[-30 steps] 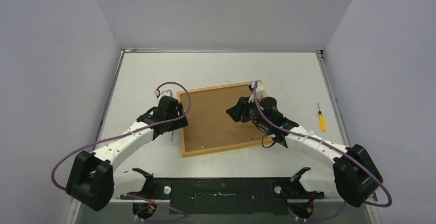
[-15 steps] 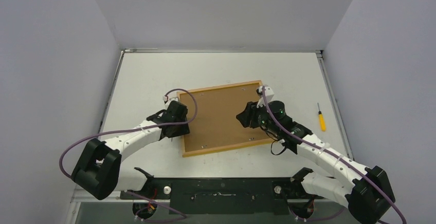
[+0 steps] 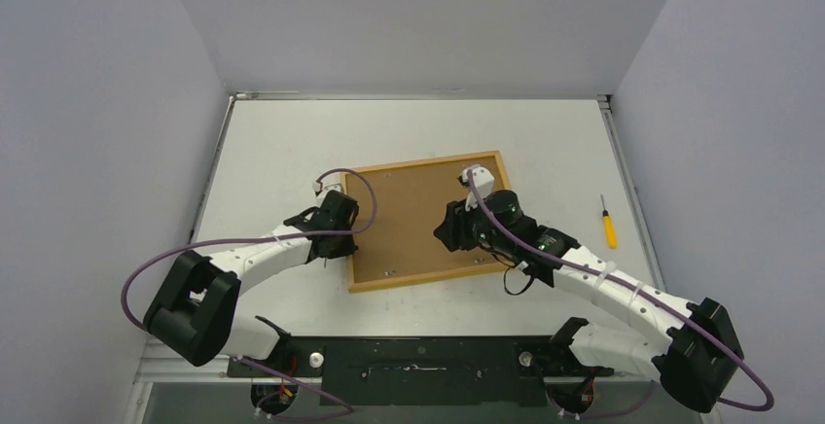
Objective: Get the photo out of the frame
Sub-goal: Turn over the photo frame at the center of the board.
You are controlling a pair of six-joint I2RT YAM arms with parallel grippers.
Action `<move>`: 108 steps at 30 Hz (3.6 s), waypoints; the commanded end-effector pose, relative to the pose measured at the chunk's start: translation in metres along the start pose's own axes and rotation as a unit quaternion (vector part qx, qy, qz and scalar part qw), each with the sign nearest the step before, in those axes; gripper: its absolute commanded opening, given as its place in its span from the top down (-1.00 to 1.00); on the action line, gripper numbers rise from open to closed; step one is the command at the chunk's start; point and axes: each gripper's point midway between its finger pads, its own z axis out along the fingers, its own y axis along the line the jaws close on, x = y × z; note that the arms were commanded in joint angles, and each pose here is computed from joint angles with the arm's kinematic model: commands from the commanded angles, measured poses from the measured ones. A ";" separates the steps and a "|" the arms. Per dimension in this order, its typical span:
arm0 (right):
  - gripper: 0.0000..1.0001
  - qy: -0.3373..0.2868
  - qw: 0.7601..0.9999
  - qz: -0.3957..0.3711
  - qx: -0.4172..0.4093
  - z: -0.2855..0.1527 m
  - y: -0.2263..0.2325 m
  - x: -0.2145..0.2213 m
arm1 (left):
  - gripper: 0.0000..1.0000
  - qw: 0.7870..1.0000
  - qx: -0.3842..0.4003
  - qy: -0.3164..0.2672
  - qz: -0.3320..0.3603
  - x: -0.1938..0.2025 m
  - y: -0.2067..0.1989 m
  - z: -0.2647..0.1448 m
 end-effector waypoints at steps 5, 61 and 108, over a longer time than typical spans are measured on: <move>0.07 -0.036 0.989 -0.144 -0.020 -0.007 0.059 -0.016 | 1.00 1.000 0.021 0.001 0.008 -0.012 -0.014 -0.011; -0.55 0.002 0.716 -0.653 0.248 0.088 0.095 0.093 | 1.00 0.990 0.143 0.002 0.000 -0.056 -0.044 -0.068; 0.89 -0.138 0.822 -0.526 0.166 0.014 0.144 0.005 | -0.74 0.904 0.382 -0.117 -0.151 -0.110 -0.065 -0.159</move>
